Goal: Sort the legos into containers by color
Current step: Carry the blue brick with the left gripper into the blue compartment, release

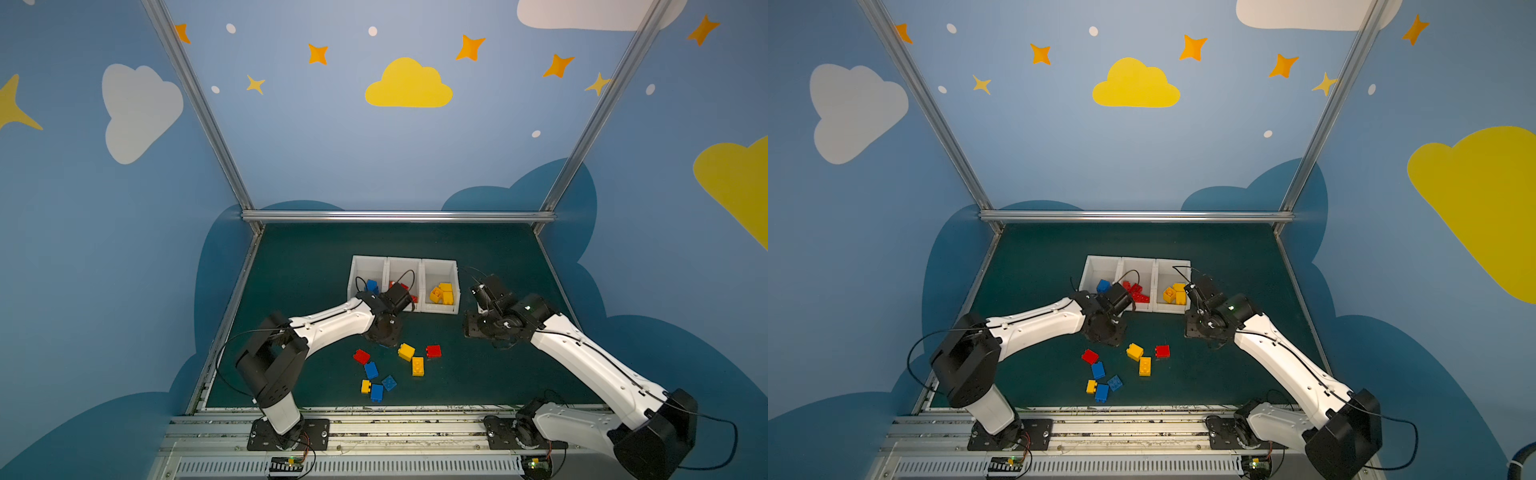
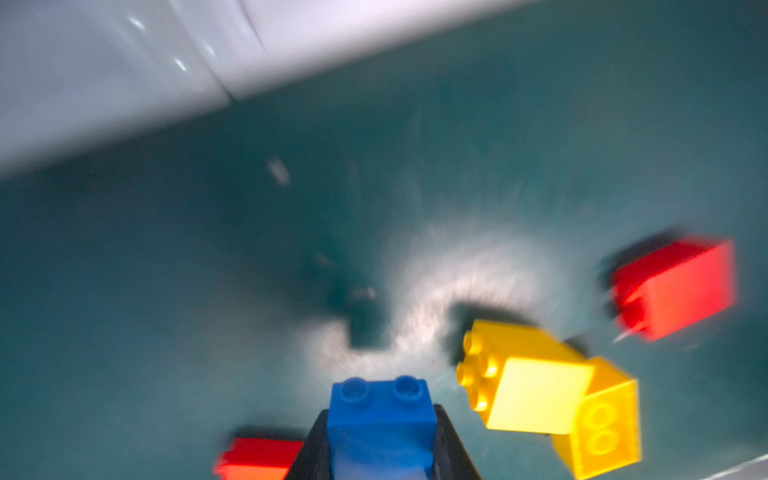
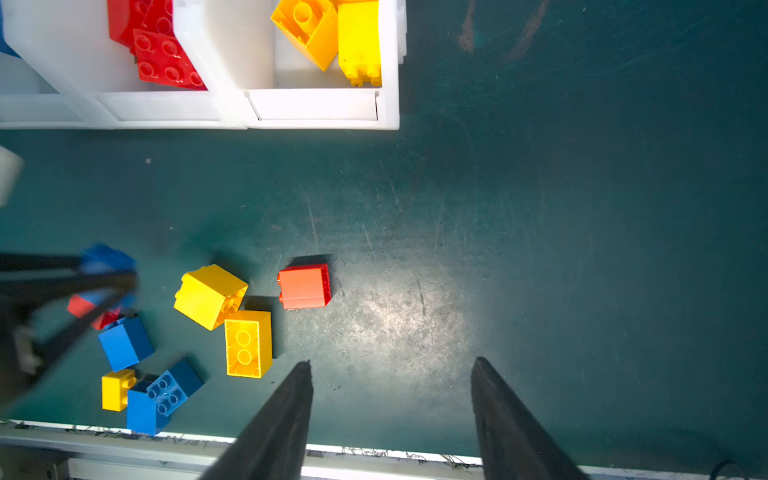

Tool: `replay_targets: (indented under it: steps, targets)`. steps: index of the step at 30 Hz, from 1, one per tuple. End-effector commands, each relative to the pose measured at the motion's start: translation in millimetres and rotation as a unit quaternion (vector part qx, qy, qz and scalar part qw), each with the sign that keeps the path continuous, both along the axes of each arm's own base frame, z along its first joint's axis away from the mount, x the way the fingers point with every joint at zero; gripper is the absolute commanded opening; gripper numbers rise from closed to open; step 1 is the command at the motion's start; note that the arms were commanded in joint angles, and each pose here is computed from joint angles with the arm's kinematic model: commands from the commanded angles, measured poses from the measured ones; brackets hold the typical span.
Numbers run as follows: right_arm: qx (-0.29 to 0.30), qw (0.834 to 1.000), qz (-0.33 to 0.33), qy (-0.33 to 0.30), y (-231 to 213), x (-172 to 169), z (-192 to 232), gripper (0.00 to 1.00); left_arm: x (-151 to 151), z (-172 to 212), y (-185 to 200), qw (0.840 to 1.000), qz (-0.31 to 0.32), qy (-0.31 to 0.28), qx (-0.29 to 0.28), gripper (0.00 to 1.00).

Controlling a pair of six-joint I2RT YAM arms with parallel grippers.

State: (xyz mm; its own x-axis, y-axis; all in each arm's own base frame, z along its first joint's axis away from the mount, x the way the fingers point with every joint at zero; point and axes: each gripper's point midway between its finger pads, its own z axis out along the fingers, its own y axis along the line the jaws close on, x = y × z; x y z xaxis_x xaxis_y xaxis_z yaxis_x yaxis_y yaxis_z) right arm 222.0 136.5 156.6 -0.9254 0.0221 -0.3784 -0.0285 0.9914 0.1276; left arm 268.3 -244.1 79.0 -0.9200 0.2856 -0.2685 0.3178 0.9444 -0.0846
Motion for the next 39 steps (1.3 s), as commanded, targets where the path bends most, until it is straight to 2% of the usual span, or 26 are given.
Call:
replay_targets:
  steps: [1, 6, 11, 17, 23, 29, 39]
  targets:
    - [-0.002, 1.0, -0.022, -0.006, -9.3, -3.3, 2.9, 0.61, 44.0, 45.1, 21.6, 0.998, 0.014, -0.066, -0.001, 0.33]
    - [0.016, 0.999, -0.021, -0.023, -7.4, -3.4, 5.3, 0.61, 95.4, 69.1, 45.5, 0.993, 0.05, -0.102, -0.017, 0.34]
    - [0.028, 0.999, -0.008, -0.045, -6.9, -3.7, 8.3, 0.61, 133.2, 61.7, 60.7, 0.992, 0.072, -0.098, -0.02, 0.34]
    - [0.03, 0.998, -0.019, -0.053, -10.5, -4.6, 9.1, 0.6, 162.4, 50.8, 65.0, 0.993, 0.079, -0.088, -0.018, 0.36]
    - [0.027, 0.998, -0.017, -0.048, -9.4, -3.7, 8.8, 0.61, 173.9, 49.9, 66.5, 0.993, 0.084, -0.086, -0.019, 0.45]
    - [0.025, 0.998, -0.014, -0.051, -7.9, -0.4, 10.9, 0.62, 171.7, 54.1, 68.5, 0.992, 0.088, -0.091, -0.021, 0.52]
    - [0.034, 0.998, -0.006, -0.046, -1.8, -0.5, 8.6, 0.62, 159.6, 67.8, 76.0, 0.989, 0.1, -0.108, -0.033, 0.54]
